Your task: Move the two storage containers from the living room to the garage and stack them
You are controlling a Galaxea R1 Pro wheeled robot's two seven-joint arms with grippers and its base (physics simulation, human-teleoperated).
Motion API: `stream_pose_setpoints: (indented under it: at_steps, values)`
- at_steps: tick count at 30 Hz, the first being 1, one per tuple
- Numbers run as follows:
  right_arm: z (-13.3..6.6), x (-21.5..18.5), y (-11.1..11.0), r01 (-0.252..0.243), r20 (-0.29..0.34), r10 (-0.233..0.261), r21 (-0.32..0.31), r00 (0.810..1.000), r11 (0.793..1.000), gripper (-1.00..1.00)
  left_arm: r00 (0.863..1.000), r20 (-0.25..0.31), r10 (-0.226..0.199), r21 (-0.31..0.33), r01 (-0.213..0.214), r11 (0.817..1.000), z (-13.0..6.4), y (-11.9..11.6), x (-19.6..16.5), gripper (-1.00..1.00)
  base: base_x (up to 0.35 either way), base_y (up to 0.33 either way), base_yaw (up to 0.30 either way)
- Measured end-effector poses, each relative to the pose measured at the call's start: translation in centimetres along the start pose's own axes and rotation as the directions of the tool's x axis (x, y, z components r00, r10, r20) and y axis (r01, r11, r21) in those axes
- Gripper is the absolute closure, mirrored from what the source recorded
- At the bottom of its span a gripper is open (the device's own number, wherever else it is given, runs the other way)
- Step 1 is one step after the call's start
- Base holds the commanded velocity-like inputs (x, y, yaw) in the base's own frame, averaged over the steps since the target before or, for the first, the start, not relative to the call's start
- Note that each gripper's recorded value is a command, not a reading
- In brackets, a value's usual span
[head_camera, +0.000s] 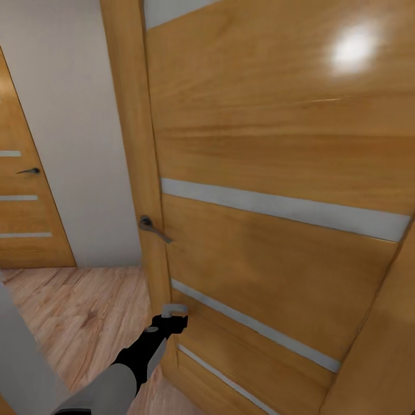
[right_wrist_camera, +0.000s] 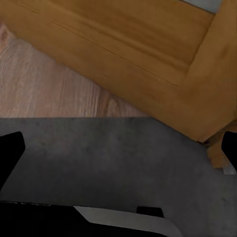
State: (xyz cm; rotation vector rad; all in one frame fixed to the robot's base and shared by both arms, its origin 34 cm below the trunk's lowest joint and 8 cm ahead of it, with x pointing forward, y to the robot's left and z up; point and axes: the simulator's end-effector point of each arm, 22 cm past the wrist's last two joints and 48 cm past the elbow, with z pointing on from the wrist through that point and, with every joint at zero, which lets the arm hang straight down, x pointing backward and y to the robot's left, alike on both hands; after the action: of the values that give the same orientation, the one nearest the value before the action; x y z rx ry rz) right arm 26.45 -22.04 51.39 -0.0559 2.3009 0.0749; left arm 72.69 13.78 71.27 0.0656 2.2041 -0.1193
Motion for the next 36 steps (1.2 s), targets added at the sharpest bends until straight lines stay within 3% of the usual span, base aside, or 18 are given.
stream_pose_setpoints:
  at_steps: [10, 36]
  values:
    - [-0.16, 0.31, -0.17, -0.009, -0.009, 0.009, 0.009, 1.0, 1.0, -1.0, 1.0, 0.001, 0.0, -0.001, 0.0, 1.0, 0.02, 0.03, -0.04, -1.0, 0.273, 0.0, 0.0]
    - [-0.12, 0.39, -0.24, -0.007, -0.013, 0.007, 0.011, 1.0, 1.0, -1.0, 1.0, 0.005, 0.002, -0.006, -0.002, 1.0, 0.04, 0.22, -0.2, -1.0, 0.007, -0.02, 0.0]
